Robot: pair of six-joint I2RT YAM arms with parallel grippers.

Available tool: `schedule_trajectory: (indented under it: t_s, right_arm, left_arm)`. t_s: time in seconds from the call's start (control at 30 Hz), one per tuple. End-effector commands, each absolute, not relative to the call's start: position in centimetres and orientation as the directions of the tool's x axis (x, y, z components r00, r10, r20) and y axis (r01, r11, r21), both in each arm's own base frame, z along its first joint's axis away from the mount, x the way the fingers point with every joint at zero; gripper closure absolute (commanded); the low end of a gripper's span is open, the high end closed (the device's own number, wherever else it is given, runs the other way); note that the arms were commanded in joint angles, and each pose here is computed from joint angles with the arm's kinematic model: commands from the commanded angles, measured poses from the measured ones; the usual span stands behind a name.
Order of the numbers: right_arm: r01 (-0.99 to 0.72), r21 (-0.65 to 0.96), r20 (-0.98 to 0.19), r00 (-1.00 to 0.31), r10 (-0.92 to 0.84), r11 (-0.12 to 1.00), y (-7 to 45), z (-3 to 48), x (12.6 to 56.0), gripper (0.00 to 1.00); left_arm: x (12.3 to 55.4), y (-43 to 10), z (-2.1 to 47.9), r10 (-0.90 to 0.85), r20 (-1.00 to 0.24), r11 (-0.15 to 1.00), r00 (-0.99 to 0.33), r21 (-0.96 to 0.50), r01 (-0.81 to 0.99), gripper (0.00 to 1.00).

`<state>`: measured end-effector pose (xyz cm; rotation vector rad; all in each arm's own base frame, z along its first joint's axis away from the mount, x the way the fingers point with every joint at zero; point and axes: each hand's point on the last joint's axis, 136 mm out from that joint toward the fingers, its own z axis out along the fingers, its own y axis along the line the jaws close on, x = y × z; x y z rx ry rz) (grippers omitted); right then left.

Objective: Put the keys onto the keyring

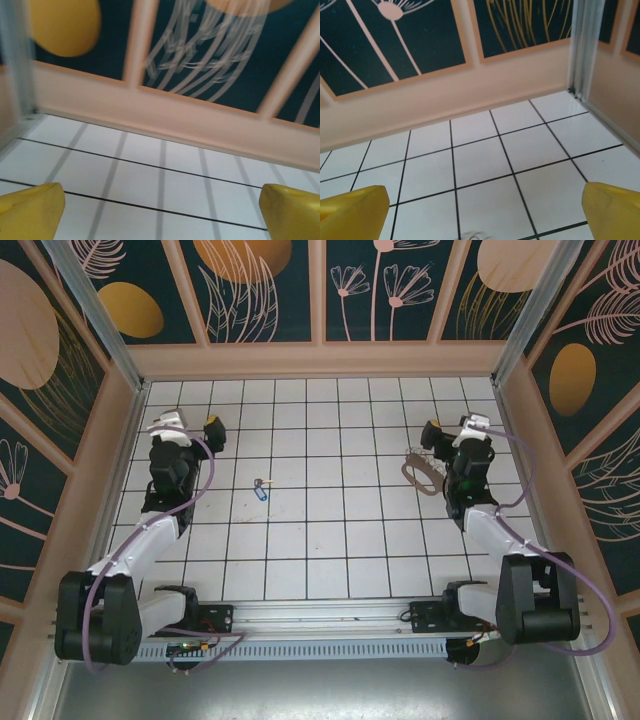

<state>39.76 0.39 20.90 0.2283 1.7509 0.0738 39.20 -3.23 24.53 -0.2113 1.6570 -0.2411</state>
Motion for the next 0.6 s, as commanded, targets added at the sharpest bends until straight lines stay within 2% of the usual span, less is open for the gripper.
schedule_trajectory:
  t_s: [0.0, 0.17, 0.37, 0.57]
  right_arm:
    - [0.082, 0.187, -0.912, -0.357, 0.204, 0.979, 1.7, 17.6, 40.0, 0.01]
    - [0.041, 0.217, -0.844, -0.493, 0.208, 0.975, 1.8, 15.6, 41.3, 0.01]
    - [0.071, 0.227, -0.76, -0.611, 0.222, 0.971, -0.6, 12.1, 41.7, 0.01]
    - [0.095, 0.252, -0.699, -0.67, 0.249, 0.963, -2.0, 10.0, 42.3, 0.01]
  left_arm:
    - [37.9, -7.7, 23.3, -0.359, -0.897, 0.901, -0.259, -0.405, 0.153, 0.01]
    - [36.0, -13.9, 22.5, -0.384, -0.832, 0.801, -0.4, -0.516, 0.304, 0.01]
    - [33.5, -22.0, 21.1, -0.27, -0.829, 0.759, -0.491, -0.497, 0.421, 0.01]
    - [31.4, -25.8, 20.5, -0.221, -0.833, 0.701, -0.508, -0.498, 0.511, 0.01]
